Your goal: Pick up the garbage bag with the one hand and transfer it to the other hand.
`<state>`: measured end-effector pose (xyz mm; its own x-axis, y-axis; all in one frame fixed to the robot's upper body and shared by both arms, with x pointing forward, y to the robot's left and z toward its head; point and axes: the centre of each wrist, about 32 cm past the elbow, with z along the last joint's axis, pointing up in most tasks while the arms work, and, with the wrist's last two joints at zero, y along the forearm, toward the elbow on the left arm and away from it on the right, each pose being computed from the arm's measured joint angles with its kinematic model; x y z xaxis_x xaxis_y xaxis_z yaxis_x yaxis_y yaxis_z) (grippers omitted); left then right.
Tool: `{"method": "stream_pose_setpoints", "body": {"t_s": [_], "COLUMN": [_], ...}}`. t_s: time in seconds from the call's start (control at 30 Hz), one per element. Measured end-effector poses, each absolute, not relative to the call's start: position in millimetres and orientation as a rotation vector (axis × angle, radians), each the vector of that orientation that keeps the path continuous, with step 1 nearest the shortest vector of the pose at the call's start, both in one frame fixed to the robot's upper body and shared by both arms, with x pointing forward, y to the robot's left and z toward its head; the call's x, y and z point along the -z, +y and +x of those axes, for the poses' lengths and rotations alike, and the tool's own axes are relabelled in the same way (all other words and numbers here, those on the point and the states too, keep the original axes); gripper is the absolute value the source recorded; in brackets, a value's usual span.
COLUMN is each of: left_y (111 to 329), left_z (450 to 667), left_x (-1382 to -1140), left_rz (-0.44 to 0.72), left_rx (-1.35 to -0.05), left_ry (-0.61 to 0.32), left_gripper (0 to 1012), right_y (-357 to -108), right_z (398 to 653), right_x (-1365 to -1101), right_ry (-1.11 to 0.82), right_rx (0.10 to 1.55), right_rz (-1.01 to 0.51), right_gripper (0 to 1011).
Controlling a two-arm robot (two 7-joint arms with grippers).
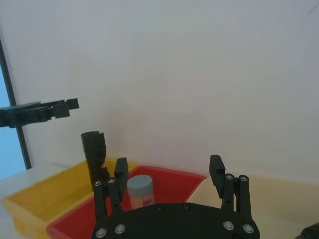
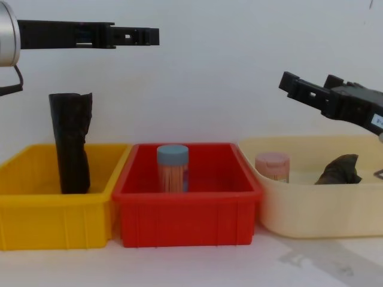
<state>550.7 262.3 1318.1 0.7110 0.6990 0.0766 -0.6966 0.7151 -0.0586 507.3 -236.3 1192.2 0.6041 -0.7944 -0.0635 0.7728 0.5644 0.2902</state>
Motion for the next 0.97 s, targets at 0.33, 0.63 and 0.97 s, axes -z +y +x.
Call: {"method": "stream_pose_setpoints", "body": {"t_s": [0.33,0.63,0.97], "left_y": [262.3,262.3,262.3], "left_z": [550.7,550.6,550.7], "left_x": [-1318.1,-1318.1,-1318.1], "left_rz": [-0.026,-0.026,-0.026], "left_rx": [-0.774,-0.774,-0.774], "left_ry": [-0.096,-0.096,-0.096], "left_gripper": [1001,1001,1002], "right_y": [-231.7,-230.6,-229.9], "right_z": [498.8,496.6,495.3], "right_x": [-1184.5,-1182.4,-1181.3], "right_ry": [-0.096,-0.100,-0.103], "right_rx": [0.915,0.913,0.912], "right_rz": [0.329,0.335,0.339], "right_gripper": [1004,1004,1004]}}
